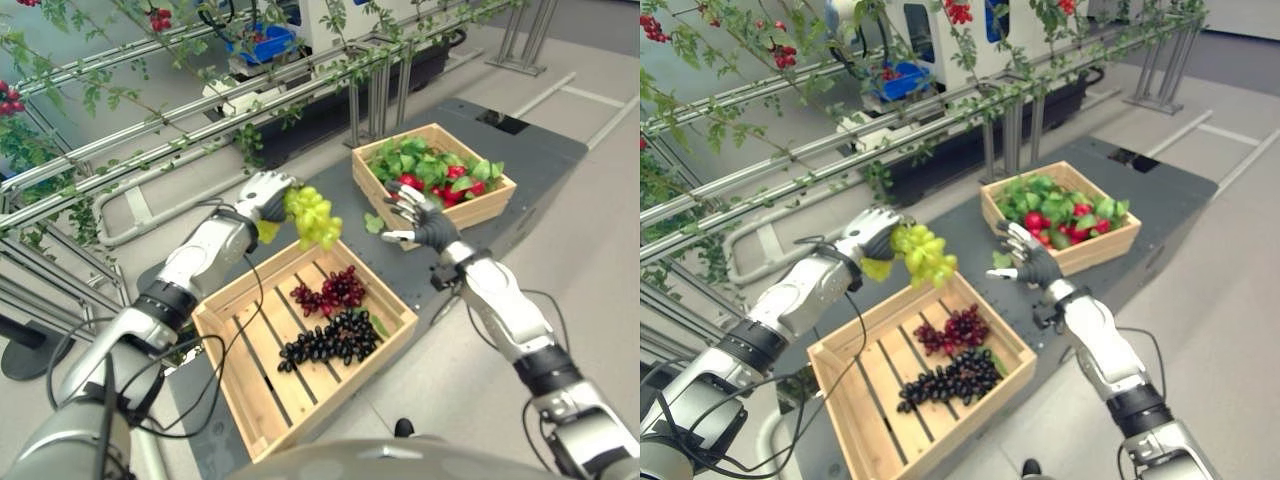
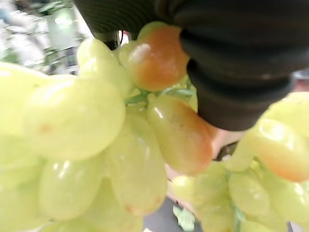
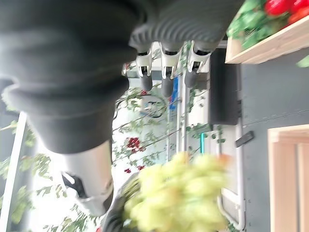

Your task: Pick up the fruits from the basket on one side to the basket on the other side

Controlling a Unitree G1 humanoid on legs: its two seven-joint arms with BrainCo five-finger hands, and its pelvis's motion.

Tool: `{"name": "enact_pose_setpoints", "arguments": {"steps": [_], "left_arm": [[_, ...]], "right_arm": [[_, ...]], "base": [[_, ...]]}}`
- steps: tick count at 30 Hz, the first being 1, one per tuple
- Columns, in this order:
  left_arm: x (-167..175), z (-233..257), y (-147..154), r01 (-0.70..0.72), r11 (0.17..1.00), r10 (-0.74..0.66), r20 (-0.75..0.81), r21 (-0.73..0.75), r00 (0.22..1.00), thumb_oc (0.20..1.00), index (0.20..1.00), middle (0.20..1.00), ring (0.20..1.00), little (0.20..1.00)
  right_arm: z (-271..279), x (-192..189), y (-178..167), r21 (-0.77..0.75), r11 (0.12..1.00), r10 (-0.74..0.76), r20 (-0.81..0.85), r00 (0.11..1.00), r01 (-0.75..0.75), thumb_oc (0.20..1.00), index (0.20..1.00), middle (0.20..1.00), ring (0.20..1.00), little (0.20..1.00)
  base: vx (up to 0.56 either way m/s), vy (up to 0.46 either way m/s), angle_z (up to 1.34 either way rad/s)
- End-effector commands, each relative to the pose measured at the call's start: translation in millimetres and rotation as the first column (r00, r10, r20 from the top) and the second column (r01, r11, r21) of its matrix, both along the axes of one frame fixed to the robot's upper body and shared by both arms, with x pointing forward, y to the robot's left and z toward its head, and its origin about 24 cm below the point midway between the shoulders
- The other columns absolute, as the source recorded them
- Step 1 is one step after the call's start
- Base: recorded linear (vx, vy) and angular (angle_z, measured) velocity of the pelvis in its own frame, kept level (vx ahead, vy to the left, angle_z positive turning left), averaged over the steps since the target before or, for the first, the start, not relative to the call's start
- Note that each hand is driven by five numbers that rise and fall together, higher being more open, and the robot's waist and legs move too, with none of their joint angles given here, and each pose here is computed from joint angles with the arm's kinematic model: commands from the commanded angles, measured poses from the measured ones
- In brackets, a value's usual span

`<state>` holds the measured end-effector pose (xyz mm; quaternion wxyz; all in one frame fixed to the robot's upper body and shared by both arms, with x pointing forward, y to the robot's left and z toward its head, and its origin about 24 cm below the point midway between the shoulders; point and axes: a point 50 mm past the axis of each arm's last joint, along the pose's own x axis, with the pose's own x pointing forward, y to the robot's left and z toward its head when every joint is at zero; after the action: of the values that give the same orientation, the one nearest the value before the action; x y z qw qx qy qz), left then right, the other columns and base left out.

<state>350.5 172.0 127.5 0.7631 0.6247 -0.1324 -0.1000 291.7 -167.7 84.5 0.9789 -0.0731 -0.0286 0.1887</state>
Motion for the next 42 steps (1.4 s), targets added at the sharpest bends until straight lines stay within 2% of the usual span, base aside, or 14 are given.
{"name": "enact_pose_setpoints", "arguments": {"steps": [1, 4, 6, 11, 13, 14, 15, 17, 25, 26, 30, 36, 42], "left_arm": [[6.6, 34.1, 31.9, -0.1, 0.977, 0.123, 0.112, -0.188, 0.986, 0.2, 0.2, 0.2, 0.2, 0.2], [-4.3, 14.9, 49.8, -0.161, 0.909, 0.187, 0.031, -0.384, 0.982, 0.2, 0.2, 0.2, 0.2, 0.2], [-11.5, 1.9, 61.6, -0.208, 0.832, 0.221, -0.036, -0.514, 0.975, 0.2, 0.2, 0.2, 0.2, 0.2], [-25.4, -22.8, 69.3, -0.255, 0.657, 0.225, -0.139, -0.709, 0.964, 0.2, 0.2, 0.2, 0.2, 0.2], [-34.5, -35.6, 72.3, -0.269, 0.517, 0.208, -0.186, -0.812, 0.96, 0.2, 0.2, 0.2, 0.2, 0.2], [-34.7, -35.7, 72.4, -0.27, 0.517, 0.208, -0.186, -0.812, 0.96, 0.2, 0.2, 0.2, 0.2, 0.2], [-37.1, -40.2, 71.4, -0.271, 0.453, 0.199, -0.2, -0.849, 0.959, 0.2, 0.2, 0.2, 0.2, 0.2], [-42.8, -48.2, 70.1, -0.279, 0.382, 0.179, -0.226, -0.881, 0.958, 0.2, 0.2, 0.2, 0.2, 0.2], [-52.4, -53.1, 51.5, -0.223, 0.196, 0.08, -0.211, -0.955, 0.974, 0.2, 0.2, 0.2, 0.2, 0.2], [-54.0, -56.3, 42.8, -0.216, 0.13, 0.051, -0.212, -0.968, 0.976, 0.2, 0.2, 0.2, 0.2, 0.2], [-55.7, -56.5, 28.5, -0.195, 0.079, -0.005, -0.196, -0.978, 0.981, 0.2, 0.2, 0.2, 0.2, 0.2], [-59.3, -62.5, 6.2, -0.194, 0.02, -0.097, -0.195, -0.981, 0.976, 0.2, 0.2, 0.2, 0.2, 0.2], [-59.7, -61.2, -13.4, -0.175, 0.04, -0.173, -0.179, -0.984, 0.969, 0.2, 0.2, 0.2, 0.2, 0.2]], "right_arm": [[29.9, -3.4, 2.9, 0.056, 0.998, 0.008, 0.168, 0.986, -0.017, 1.0, 1.0, 1.0, 1.0, 1.0], [21.6, -7.9, -3.4, 0.068, 0.998, -0.016, 0.136, 0.991, 0.007, 1.0, 1.0, 1.0, 1.0, 1.0], [16.5, -9.5, -7.5, 0.072, 0.997, -0.036, 0.115, 0.993, 0.028, 1.0, 1.0, 1.0, 1.0, 1.0], [5.9, -13.1, -11.5, 0.058, 0.997, -0.056, 0.075, 0.996, 0.052, 1.0, 1.0, 1.0, 1.0, 1.0], [1.4, -15.3, -14.5, 0.043, 0.996, -0.085, 0.072, 0.994, 0.082, 1.0, 1.0, 1.0, 1.0, 1.0], [1.3, -15.4, -14.4, 0.043, 0.996, -0.084, 0.071, 0.994, 0.081, 1.0, 1.0, 1.0, 1.0, 1.0], [-1.6, -16.4, -14.6, 0.052, 0.995, -0.093, 0.063, 0.994, 0.09, 1.0, 1.0, 1.0, 1.0, 1.0], [-6.9, -18.9, -16.1, 0.032, 0.994, -0.106, 0.054, 0.993, 0.104, 1.0, 1.0, 1.0, 1.0, 1.0], [-25.7, -23.8, -14.1, -0.025, 0.993, -0.113, 0.003, 0.994, 0.114, 1.0, 1.0, 1.0, 1.0, 1.0], [-34.0, -24.9, -10.5, -0.017, 0.994, -0.11, -0.031, 0.993, 0.109, 1.0, 1.0, 1.0, 1.0, 1.0], [-42.4, -23.7, -2.6, -0.013, 0.996, -0.086, -0.063, 0.994, 0.085, 1.0, 1.0, 1.0, 1.0, 1.0], [-50.8, -16.9, 12.6, -0.083, 0.996, -0.032, -0.081, 0.996, 0.026, 1.0, 1.0, 1.0, 1.0, 1.0], [-40.3, -3.9, 30.0, -0.056, 0.998, 0.028, -0.049, 0.998, -0.031, 1.0, 1.0, 1.0, 1.0, 1.0]], "base": [[0.0, 0.0, 0.0], [0.0, 0.0, 0.0], [0.0, 0.0, 0.0], [0.0, 0.0, 0.0], [0.0, 0.0, 0.0], [-0.03, -0.008, -0.04], [-0.01, -0.004, -0.04], [-0.01, -0.002, -0.02], [0.0, 0.0, 0.0], [0.0, 0.0, 0.0], [0.0, 0.0, 0.0], [0.0, 0.0, 0.0], [0.0, 0.0, 0.0]]}}
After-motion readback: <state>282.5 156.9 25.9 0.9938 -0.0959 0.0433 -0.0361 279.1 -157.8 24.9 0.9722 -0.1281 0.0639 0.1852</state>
